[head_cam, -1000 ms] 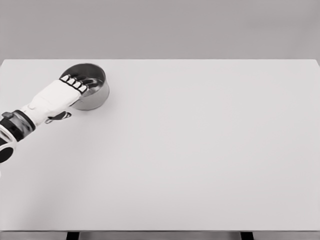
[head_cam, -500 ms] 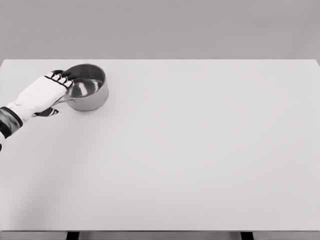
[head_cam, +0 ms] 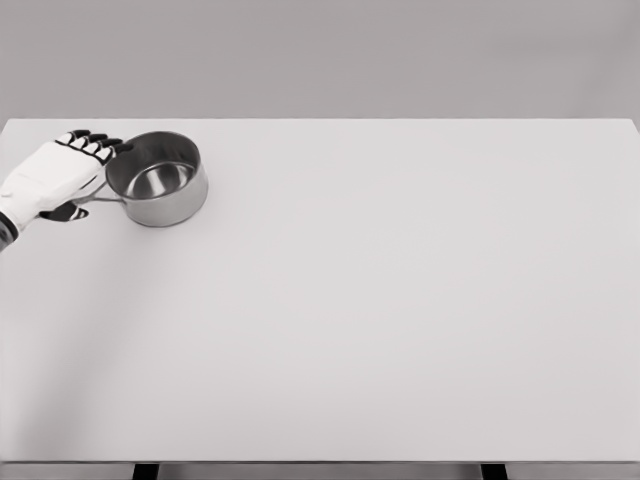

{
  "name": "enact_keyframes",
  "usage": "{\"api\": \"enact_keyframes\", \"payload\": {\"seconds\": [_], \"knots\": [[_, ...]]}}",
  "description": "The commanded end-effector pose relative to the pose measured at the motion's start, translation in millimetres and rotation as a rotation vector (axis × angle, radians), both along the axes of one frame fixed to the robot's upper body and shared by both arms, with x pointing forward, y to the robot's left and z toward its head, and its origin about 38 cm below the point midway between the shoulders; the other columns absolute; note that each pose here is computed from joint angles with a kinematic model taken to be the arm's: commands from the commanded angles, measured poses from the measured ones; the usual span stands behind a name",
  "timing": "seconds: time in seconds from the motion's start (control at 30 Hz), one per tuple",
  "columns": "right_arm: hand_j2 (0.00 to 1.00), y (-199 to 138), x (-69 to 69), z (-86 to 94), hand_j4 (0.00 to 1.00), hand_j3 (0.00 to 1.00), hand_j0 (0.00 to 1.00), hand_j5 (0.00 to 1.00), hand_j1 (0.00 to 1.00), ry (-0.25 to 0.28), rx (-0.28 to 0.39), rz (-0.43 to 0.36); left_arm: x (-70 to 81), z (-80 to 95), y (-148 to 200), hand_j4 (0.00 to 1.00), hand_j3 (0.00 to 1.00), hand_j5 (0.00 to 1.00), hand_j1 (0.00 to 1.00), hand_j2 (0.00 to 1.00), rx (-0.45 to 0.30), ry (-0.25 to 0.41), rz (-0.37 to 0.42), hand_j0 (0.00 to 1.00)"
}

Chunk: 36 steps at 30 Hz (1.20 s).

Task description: Rotate pot handle

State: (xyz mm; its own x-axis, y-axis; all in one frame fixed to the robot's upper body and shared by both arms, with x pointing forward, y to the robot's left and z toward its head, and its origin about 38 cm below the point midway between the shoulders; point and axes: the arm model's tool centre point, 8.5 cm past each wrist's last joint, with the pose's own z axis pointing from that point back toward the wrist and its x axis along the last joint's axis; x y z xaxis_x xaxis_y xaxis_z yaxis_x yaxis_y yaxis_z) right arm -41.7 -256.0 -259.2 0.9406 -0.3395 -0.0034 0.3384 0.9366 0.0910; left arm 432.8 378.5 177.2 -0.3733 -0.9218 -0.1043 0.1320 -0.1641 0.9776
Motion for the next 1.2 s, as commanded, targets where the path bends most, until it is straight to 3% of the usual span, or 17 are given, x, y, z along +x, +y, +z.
{"api": "enact_keyframes", "payload": {"seconds": [0.0, 1.17], "knots": [[1.0, 0, 0.0, 0.0, 1.0, 1.0, 1.0, 1.0, 1.0, 0.0, 0.0, 0.0, 1.1, -4.9, 4, 1.0, 1.0, 1.0, 1.0, 1.0, -0.006, 0.015, 0.013, 1.0], [1.0, 0, 0.0, 0.0, 1.0, 1.0, 1.0, 1.0, 1.0, 0.0, 0.0, 0.0, 53.9, -9.2, 46, 1.0, 1.0, 1.0, 1.0, 1.0, -0.069, 0.097, 0.162, 1.0]]}}
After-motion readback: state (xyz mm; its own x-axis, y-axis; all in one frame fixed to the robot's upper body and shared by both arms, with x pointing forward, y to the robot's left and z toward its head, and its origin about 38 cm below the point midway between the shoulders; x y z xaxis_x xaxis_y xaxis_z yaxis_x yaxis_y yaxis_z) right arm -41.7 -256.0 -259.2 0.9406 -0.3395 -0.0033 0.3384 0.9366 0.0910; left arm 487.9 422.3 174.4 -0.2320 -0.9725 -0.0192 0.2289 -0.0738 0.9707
